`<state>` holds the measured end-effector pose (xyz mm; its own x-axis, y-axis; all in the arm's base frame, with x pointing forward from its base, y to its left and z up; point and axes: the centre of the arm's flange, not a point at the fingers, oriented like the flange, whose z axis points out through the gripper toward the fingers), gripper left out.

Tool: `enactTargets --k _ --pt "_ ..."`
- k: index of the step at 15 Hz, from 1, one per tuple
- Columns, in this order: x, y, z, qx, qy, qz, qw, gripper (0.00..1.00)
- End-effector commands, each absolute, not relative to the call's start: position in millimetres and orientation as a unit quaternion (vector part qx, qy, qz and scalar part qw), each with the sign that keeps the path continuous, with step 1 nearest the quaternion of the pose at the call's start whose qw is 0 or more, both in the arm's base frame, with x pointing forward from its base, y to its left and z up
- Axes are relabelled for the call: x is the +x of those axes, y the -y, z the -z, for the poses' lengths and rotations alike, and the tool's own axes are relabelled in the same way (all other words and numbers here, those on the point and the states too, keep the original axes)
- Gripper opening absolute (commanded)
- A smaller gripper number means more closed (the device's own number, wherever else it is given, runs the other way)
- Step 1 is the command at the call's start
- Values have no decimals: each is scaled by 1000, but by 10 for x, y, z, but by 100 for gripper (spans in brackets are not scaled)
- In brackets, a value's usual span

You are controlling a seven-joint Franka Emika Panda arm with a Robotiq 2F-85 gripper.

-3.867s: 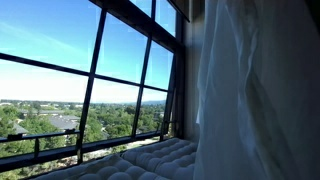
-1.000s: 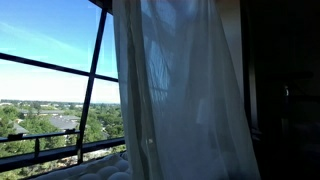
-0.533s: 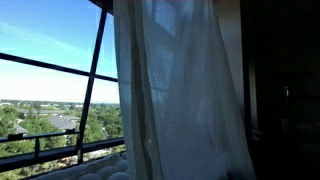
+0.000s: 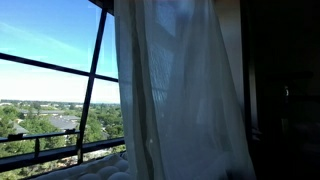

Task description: Open the curtain

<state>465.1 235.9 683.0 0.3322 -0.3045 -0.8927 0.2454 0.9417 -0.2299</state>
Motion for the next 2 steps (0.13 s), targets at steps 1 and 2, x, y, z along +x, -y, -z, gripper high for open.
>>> enactTargets --k 1,2 --pt "4651 -2359 -6830 -27 -553 169 816 100" --pt "4651 -2359 -6830 -27 -553 168 816 100"
